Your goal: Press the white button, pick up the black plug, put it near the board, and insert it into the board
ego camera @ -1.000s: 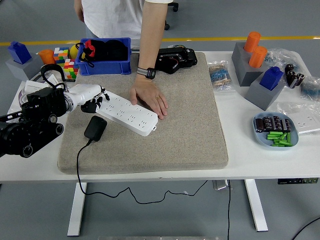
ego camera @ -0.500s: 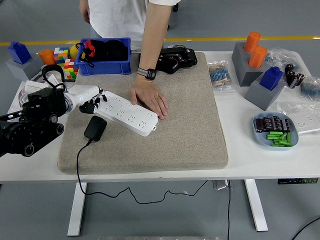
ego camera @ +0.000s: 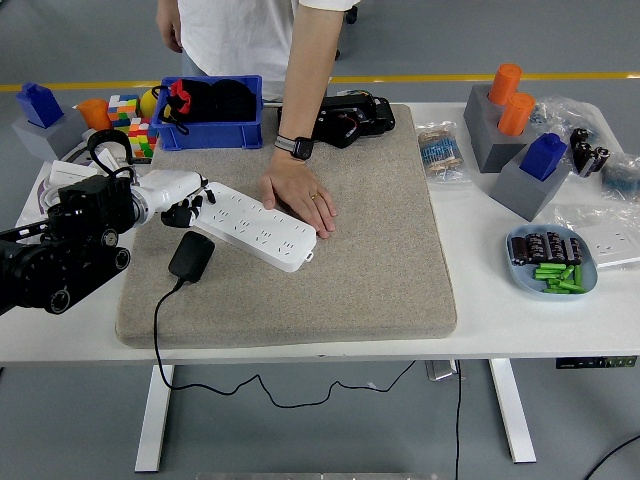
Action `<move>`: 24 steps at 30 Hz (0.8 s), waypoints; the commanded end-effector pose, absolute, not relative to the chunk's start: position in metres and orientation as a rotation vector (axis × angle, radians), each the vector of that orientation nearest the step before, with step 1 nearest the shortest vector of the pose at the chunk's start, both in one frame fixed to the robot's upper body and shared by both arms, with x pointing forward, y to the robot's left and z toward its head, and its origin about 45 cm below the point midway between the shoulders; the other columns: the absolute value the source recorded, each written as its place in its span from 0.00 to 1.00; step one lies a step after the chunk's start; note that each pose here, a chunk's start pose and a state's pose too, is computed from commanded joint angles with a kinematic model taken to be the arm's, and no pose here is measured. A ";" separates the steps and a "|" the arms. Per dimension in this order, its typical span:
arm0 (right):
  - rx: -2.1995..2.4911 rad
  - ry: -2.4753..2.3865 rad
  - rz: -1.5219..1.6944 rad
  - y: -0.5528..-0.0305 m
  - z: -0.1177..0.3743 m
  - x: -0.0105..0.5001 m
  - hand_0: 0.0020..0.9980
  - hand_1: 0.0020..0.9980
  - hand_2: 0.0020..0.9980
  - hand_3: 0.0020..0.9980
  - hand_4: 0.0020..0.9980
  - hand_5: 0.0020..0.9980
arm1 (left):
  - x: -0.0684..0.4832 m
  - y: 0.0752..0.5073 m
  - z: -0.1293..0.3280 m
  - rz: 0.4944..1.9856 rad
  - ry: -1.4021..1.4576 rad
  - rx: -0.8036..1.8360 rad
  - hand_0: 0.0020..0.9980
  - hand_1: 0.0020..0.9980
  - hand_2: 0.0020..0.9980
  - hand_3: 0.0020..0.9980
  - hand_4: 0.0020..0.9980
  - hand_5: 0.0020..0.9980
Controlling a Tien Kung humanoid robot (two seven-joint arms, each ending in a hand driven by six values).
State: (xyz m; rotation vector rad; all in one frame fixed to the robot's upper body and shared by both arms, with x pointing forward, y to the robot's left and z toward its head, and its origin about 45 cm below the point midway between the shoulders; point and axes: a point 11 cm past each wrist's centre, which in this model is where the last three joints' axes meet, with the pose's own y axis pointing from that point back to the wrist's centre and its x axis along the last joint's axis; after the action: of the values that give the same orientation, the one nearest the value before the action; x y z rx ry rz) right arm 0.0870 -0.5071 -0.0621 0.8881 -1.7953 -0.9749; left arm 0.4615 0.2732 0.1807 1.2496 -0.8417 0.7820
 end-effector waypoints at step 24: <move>0.897 -1.781 -0.978 -0.502 -0.065 0.084 0.71 0.63 0.64 0.61 0.64 0.37 | 0.419 0.272 0.217 1.080 -0.770 0.928 0.70 0.81 0.79 0.83 0.94 0.36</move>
State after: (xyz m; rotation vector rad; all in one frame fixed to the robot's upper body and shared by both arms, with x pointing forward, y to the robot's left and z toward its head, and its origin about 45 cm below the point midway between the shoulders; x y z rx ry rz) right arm 0.0842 -0.5023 -0.0650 0.8973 -1.7811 -0.9781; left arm 0.4188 0.2719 0.2166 0.9283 -0.7705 1.0803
